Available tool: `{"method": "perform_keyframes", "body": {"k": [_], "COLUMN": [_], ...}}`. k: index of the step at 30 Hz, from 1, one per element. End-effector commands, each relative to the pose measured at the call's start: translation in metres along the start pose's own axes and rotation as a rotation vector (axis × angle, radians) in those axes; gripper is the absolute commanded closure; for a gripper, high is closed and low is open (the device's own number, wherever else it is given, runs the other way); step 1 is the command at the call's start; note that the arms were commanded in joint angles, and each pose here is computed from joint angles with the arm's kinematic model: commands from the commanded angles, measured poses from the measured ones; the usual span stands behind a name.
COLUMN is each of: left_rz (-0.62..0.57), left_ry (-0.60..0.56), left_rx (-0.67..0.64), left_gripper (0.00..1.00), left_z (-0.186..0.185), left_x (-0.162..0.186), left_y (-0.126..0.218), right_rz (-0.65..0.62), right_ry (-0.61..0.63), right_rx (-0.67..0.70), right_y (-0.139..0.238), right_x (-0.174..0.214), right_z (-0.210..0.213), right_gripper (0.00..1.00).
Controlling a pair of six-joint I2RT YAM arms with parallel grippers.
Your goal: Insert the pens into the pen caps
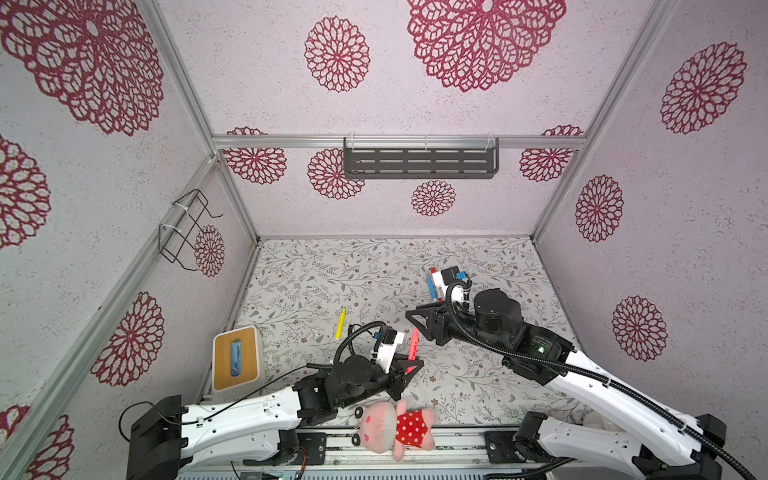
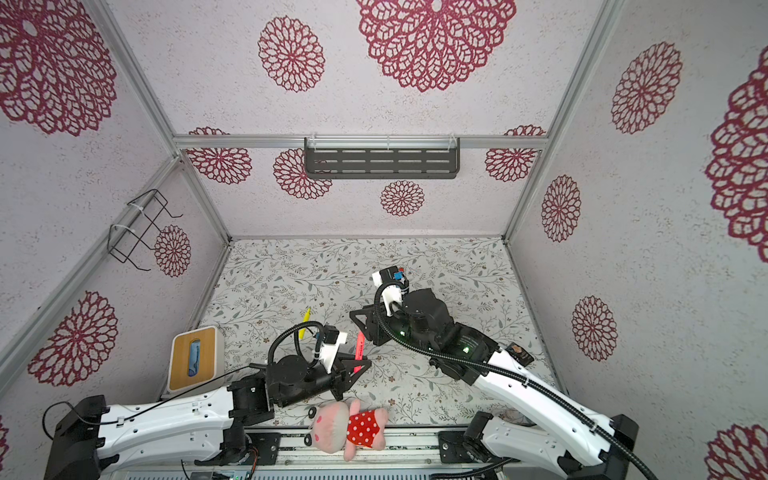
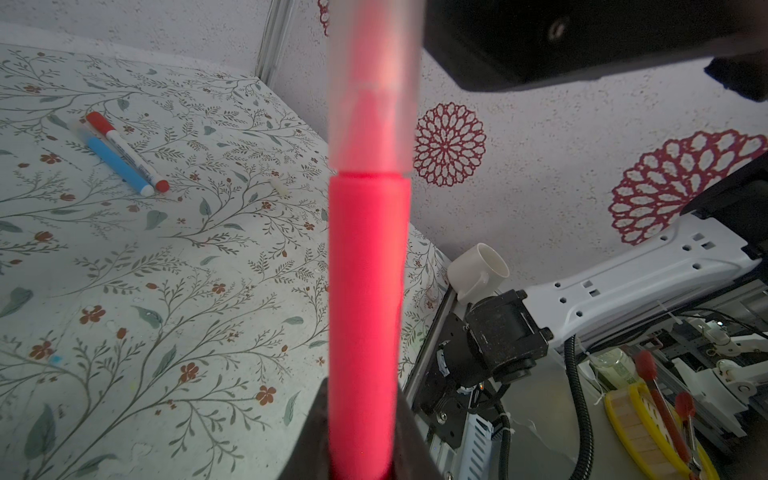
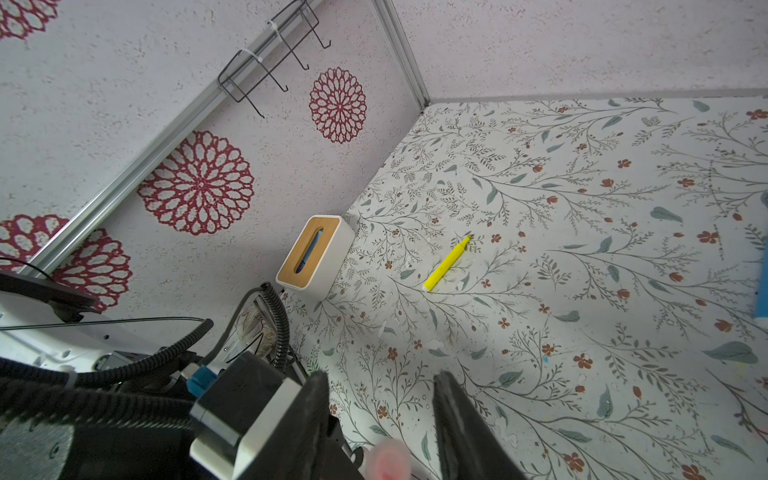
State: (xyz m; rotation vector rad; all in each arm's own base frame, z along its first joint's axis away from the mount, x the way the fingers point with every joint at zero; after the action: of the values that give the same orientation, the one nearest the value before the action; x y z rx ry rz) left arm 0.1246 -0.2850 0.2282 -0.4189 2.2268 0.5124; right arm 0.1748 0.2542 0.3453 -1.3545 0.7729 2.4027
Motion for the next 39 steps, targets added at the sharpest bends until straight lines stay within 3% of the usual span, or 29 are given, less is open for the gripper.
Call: {"method": "perform_keyframes", "body": {"k": [1, 13, 31, 39], "left_rz": [-0.002, -0.005, -0.043, -0.084], "left_ry": [-0.010, -0.010, -0.008, 0.020], "left_rx": [0.017, 0.020, -0.003, -0.031], "left_gripper": [1.00, 1.00, 1.00, 1.00], "left_z": [-0.004, -0.005, -0.002, 0.004], "left_x": [0.000, 0.000, -0.007, -0.017], "left_y": [0.000, 0.001, 0.007, 0.016], "right_rz": [-0.037, -0.022, 0.018, 0.060], "right_ry": [0.006, 0.002, -0.007, -0.059], "right_rx": [-0.017, -0.045, -0.062, -0.094], "right_y": [0.001, -0.006, -0.013, -0.025], "right_x": [-0.008, -0.006, 0.007, 0.033], "right_z": [0.003, 0.006, 0.003, -0.003], "right_gripper": [0.56, 0.69, 0.99, 1.00]}}
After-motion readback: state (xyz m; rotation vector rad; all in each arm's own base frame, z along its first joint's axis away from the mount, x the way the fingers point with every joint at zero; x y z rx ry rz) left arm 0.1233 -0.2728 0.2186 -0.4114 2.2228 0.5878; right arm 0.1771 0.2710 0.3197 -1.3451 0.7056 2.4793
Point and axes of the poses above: each gripper's point midway between its finger pads, its own y axis back along the fingers, its own z axis along the line the jaws close on, x = y × z, the point moved 5 cm from there along y, back along the fingers, and after that the axes turned 7 degrees about y, right-handed, at the moved point
